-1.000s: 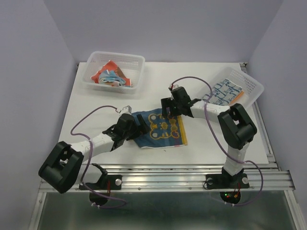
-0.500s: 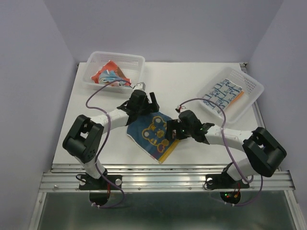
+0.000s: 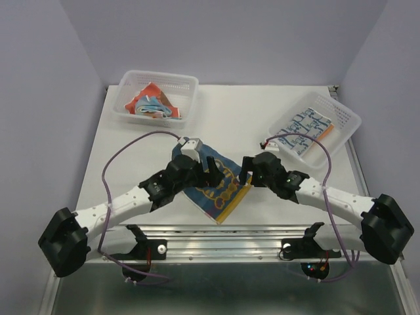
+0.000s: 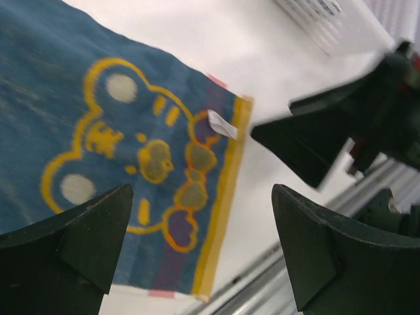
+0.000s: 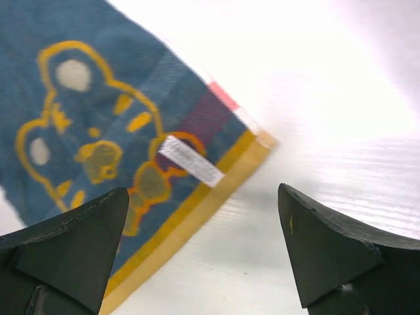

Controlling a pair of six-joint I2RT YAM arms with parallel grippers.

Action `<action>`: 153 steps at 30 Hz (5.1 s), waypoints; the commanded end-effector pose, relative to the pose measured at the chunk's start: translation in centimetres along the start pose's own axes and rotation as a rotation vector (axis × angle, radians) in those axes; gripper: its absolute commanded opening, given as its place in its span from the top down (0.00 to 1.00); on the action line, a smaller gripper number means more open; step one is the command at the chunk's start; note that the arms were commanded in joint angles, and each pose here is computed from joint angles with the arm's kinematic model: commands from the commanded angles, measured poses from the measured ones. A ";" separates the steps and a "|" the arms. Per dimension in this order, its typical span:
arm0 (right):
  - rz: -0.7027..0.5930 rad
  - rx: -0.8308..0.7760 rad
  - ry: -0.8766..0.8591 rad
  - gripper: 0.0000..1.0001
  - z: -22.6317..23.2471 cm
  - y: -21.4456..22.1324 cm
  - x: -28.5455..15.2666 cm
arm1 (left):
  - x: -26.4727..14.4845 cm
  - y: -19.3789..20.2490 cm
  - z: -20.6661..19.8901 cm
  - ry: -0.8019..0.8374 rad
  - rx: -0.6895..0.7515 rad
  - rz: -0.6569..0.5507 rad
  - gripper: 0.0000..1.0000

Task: Fold and stack the towels
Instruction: Flatten out the crumpled towel

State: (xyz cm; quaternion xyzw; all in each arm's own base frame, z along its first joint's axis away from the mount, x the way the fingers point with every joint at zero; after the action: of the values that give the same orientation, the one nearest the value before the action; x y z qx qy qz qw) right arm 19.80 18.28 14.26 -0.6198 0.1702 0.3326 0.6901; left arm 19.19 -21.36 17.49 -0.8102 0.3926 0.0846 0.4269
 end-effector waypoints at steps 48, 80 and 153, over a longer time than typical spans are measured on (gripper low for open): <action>0.115 0.006 0.165 0.88 -1.6 1.7 6.0 | -1.5 15.8 -0.4 -0.264 0.500 0.506 0.31; -0.260 -0.005 -0.122 0.99 0.8 -7.7 -3.3 | -6.2 2.5 -8.4 -0.274 0.339 -0.216 1.00; -0.589 0.025 0.079 0.99 -3.0 -23.4 0.3 | 7.4 -23.5 -2.7 -0.002 0.795 -0.187 1.00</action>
State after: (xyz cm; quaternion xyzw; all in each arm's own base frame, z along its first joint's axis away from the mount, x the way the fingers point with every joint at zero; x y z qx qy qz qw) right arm 33.07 14.62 27.30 -0.6573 0.0710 0.1122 0.7418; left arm 37.44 -20.65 29.05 -0.6397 0.3341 -0.0969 0.6854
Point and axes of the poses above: each gripper's point midway between its finger pads, its own x axis out along the fingers, its own z axis along the line the jaws close on, y = z × x, the point moved 8 cm from there along -x, back along the fingers, and after that the axes turned 9 degrees about -x, right-handed, at the moved point
